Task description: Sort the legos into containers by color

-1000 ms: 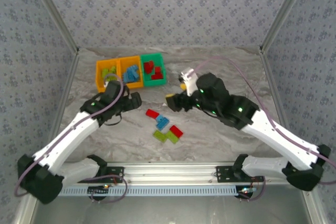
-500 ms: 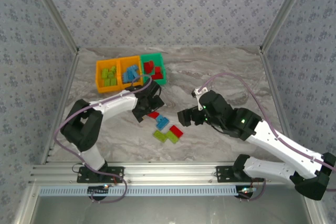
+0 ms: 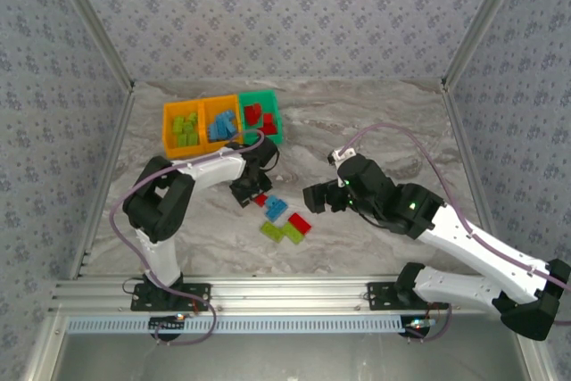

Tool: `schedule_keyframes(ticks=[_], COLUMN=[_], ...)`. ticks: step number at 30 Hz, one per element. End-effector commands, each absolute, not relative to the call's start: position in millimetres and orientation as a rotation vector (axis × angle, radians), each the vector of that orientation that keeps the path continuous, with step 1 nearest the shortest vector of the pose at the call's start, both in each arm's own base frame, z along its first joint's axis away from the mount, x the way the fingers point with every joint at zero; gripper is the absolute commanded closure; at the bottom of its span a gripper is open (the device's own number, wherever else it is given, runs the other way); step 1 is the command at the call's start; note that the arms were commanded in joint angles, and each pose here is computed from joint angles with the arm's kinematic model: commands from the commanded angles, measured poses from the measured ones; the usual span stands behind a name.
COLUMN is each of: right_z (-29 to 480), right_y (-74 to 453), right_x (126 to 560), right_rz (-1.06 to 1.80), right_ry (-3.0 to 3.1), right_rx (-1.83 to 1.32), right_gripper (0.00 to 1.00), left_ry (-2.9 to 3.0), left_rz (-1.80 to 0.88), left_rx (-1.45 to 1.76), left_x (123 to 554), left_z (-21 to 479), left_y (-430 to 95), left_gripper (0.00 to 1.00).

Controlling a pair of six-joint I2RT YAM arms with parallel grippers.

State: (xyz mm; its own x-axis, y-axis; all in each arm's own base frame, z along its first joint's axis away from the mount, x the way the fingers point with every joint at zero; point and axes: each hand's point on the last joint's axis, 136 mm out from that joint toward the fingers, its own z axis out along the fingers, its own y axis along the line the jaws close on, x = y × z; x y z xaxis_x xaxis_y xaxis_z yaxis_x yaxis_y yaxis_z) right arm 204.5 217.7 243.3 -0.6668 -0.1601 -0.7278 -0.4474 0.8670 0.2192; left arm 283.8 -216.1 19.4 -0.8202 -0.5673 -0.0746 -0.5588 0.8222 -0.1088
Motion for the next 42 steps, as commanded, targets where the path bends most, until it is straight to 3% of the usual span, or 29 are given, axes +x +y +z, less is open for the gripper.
schedule_keyframes(ticks=[1,5,12,16,25,30,35,39,42], right_z=[235,235,255,258,250,253,253,251,244], right_y=[226,248,254,241,224,218,215,215,214], right_x=[191,173,172,178,175,174,173,175,179], right_rz=[0.561,0.732,0.796,0.743,0.701,0.691,0.679,0.66,0.629], right_ry=[2.303,2.296,2.213,2.21,2.255,2.252,2.255,2.249,2.249], right_rx=[-0.532,-0.657,-0.634,-0.561,-0.482,-0.446,-0.439,-0.434,-0.433], right_gripper=[0.0,0.0,0.0,0.0,0.0,0.0,0.0,0.0,0.0], left_ry=[2.929,2.902,2.666,2.552,2.49,2.484,2.463,2.471,2.44], left_rz=[-0.126,-0.195,-0.371,-0.243,-0.151,-0.165,-0.182,-0.285,-0.333], left_rx=[-0.856,-0.754,-0.491,-0.405,-0.303,-0.241,-0.219,-0.138,-0.014], left_x=[281,289,342,384,490,528,531,500,451], left_z=[17,36,123,168,177,179,199,225,237], left_y=[-220,-221,-230,-214,-208,-217,-217,-227,-239], left_gripper=[0.53,0.67,0.7,0.71,0.67,0.54,0.38,0.4,0.41])
